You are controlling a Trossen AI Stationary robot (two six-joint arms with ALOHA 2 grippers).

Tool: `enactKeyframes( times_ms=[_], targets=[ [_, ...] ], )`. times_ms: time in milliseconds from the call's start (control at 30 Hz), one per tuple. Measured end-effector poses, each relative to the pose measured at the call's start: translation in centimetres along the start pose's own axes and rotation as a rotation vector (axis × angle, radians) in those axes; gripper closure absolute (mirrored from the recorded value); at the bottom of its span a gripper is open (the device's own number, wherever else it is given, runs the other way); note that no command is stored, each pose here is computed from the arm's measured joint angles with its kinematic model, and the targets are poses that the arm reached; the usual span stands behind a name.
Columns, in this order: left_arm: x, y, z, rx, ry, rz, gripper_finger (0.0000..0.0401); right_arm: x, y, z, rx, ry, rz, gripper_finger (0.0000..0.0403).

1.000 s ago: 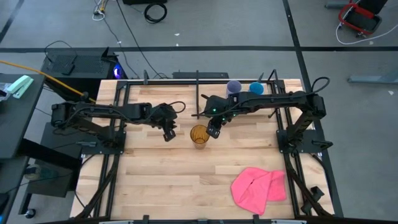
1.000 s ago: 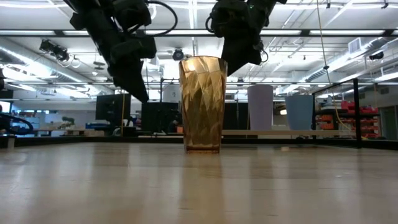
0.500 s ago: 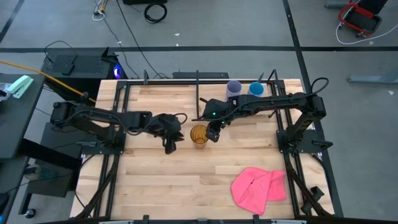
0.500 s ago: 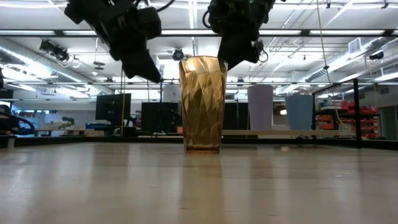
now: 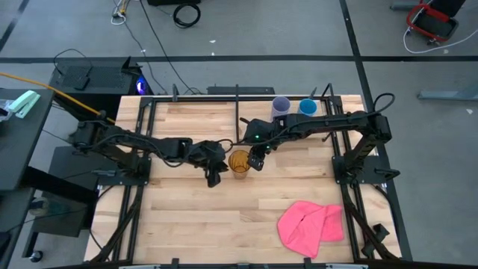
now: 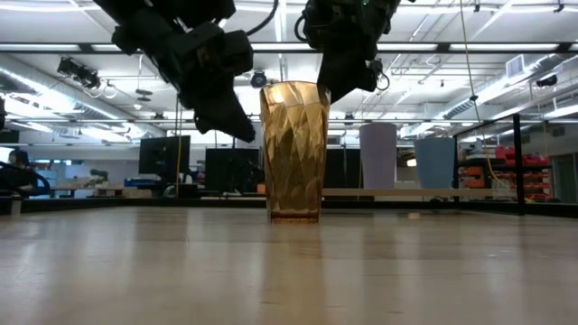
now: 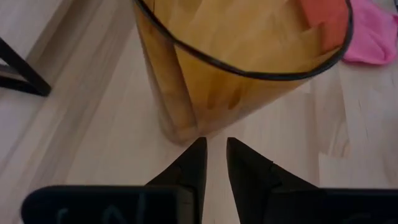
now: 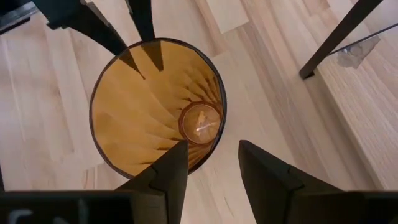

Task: Stack small to large cups/mugs on shelf
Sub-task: Put the brown cup on the shelf

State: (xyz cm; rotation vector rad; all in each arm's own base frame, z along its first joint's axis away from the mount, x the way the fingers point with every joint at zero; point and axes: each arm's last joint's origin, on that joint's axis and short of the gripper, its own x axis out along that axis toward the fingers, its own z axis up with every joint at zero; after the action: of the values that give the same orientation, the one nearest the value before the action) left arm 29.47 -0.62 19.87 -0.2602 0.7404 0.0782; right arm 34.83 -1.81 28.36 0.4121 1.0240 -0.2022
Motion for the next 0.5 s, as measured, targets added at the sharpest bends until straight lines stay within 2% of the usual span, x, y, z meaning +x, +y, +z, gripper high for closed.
enactKeyframes(
  times_ms=[133,500],
  targets=[
    [0.14,-0.17,0.24,-0.004,-0.019,-0.04,0.0331,0.07,-0.04,-0.08,0.0,0.005,-0.002,0.0254],
    [0.1,-0.12,0.85,-0.007,-0.077,-0.054,0.0341,0.69,-0.31,-0.66,0.011,0.031,-0.013,0.0254]
  ],
)
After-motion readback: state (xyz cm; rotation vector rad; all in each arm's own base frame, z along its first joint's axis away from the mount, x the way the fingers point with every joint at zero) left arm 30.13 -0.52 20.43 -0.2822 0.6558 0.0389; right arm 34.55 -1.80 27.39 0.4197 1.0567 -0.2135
